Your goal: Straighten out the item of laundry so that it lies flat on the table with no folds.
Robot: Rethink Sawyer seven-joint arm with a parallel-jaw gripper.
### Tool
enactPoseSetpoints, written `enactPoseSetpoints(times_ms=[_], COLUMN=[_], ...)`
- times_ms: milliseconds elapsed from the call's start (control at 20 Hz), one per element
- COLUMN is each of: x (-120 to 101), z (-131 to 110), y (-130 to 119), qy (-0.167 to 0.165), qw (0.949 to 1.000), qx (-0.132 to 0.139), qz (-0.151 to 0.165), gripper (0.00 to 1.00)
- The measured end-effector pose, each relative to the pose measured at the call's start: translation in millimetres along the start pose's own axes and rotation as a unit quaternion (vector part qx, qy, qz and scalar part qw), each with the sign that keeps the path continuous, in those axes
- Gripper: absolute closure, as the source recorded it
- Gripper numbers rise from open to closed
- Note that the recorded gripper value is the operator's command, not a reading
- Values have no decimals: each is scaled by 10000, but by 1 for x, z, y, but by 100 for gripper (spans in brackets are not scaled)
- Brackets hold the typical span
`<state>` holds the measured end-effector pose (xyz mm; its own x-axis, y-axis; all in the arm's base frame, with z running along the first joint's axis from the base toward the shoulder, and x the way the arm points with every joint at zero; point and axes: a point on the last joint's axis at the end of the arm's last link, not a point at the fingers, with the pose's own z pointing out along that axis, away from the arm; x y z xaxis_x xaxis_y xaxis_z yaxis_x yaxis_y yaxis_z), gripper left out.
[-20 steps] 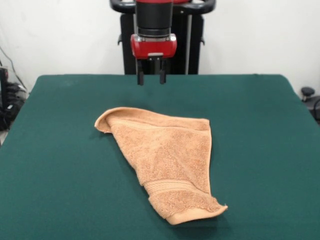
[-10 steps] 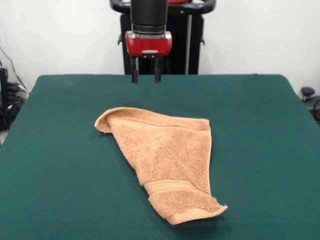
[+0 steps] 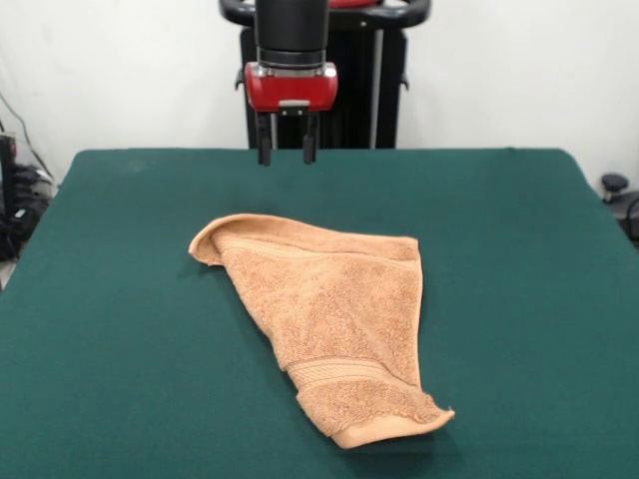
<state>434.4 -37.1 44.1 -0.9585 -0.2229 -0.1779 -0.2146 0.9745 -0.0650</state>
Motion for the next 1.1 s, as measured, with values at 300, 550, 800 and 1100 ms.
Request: enactPoseSetpoints(times_ms=[300, 550, 800, 1100], x=[2, 3, 3, 5], z=[0, -2, -3, -3], y=[-3, -10, -17, -20], qy=[-1, -19, -36, -34], qw=[10000, 10000, 9999, 9998], qx=[8, 35, 60, 65], qz=[-19, 54, 121, 165], gripper=[0, 0, 0, 0])
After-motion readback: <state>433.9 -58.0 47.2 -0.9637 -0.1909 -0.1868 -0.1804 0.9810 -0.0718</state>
